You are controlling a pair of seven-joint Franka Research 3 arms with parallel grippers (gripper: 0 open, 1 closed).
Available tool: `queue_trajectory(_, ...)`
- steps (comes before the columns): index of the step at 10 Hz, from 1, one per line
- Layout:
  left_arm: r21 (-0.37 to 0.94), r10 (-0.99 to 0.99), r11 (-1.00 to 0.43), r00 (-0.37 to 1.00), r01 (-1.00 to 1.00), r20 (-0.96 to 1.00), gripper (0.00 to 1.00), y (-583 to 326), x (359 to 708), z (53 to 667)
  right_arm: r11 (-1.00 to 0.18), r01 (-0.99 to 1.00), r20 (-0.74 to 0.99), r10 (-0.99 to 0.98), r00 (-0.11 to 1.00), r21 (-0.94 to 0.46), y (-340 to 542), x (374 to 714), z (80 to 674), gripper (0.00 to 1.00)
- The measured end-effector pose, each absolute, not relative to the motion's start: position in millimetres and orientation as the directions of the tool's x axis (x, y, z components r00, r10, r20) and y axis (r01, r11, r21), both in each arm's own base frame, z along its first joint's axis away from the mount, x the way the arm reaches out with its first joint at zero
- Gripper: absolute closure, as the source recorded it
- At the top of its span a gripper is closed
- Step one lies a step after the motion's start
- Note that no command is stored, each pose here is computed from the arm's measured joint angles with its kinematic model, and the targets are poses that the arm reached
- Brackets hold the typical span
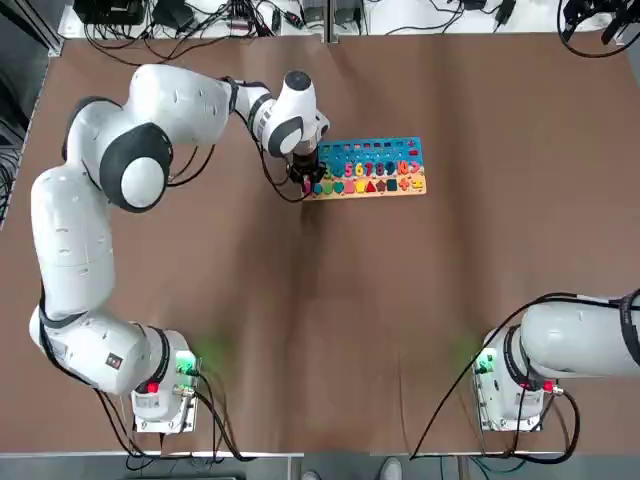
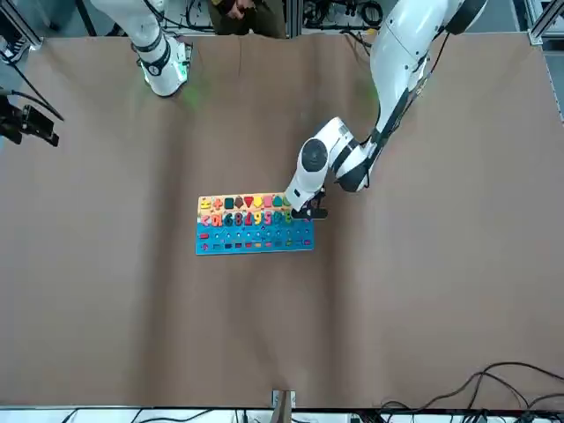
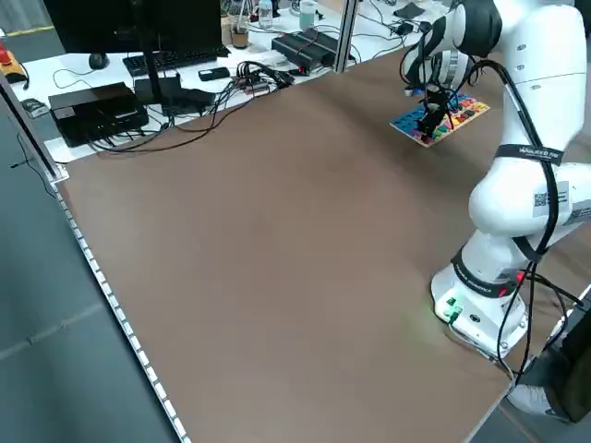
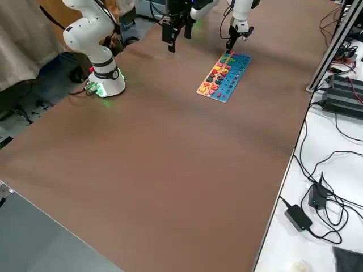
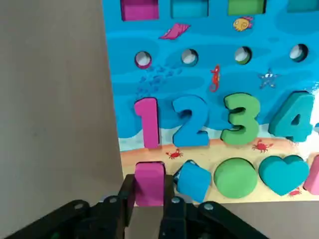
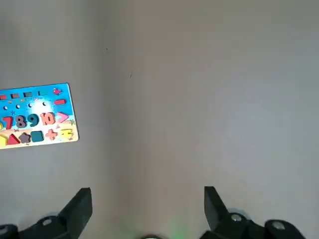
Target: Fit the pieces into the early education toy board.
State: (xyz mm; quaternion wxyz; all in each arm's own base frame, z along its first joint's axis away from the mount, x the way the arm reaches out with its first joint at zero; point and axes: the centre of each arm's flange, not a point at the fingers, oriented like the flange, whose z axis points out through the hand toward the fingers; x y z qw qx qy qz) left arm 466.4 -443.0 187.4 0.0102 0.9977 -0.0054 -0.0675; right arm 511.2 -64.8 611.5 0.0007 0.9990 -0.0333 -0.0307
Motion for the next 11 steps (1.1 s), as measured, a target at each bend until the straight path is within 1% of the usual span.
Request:
queue_trajectory(7, 0.018, -0.018, -1.0, 0.99, -0.015, -0.14, 0.74, -444.5, 462.7, 186.1, -0.998, -0.067, -0.061, -0.067, 0.996, 0.003, -64.9, 511.3, 611.4, 0.01)
queue_trajectory(10, 0.014, -0.018, -1.0, 0.99, -0.016, -0.143, 0.68, -444.1, 461.5, 185.0, -0.998, -0.067, -0.062, -0.067, 0.996, 0.003, -64.9, 511.3, 611.3, 0.01)
queue_trajectory(11, 0.013, -0.018, -1.0, 0.989, -0.016, -0.144, 0.68, -443.9, 461.2, 184.6, -0.998, -0.067, -0.062, -0.067, 0.996, 0.003, -64.9, 511.3, 611.2, 0.01)
